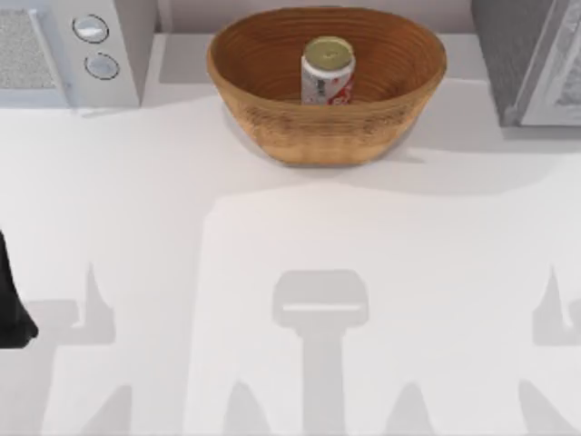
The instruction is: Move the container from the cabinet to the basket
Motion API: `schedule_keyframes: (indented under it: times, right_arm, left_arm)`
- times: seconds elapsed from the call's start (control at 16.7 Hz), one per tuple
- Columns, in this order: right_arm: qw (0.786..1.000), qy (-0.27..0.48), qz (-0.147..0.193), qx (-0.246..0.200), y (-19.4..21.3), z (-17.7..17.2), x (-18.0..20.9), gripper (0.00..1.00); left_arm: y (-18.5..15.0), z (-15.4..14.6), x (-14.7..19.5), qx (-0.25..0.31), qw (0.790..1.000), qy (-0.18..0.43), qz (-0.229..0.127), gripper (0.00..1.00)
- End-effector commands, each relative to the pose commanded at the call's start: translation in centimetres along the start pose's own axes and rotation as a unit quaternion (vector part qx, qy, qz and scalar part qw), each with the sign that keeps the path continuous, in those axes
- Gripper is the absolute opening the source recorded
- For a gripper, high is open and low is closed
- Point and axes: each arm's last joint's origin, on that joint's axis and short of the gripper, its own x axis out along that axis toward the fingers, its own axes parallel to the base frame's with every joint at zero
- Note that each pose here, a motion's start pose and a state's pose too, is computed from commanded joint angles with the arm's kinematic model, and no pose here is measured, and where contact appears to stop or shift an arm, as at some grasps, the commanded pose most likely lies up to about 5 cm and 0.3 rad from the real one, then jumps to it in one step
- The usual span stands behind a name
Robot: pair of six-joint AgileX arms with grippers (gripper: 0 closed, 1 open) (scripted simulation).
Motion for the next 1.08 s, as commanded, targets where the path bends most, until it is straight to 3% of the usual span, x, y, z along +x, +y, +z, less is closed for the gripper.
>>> schedule_keyframes:
  times: [0.54, 0.84, 1.08]
  right_arm:
    - [1.000, -0.025, -0.015, -0.006, -2.4, 2.9, 1.6, 1.00]
    - [1.000, -0.011, -0.021, -0.006, -7.5, 4.1, 4.6, 1.00]
    - [1.000, 0.001, -0.015, 0.002, -13.1, 3.0, 6.0, 1.00]
  left_arm:
    - [0.0, 0.0, 0.0, 0.000, 1.000, 0.000, 0.000, 1.00]
    - [0.0, 0.0, 0.0, 0.000, 1.000, 0.000, 0.000, 1.00]
    - [0.0, 0.0, 0.0, 0.000, 1.000, 0.000, 0.000, 1.00]
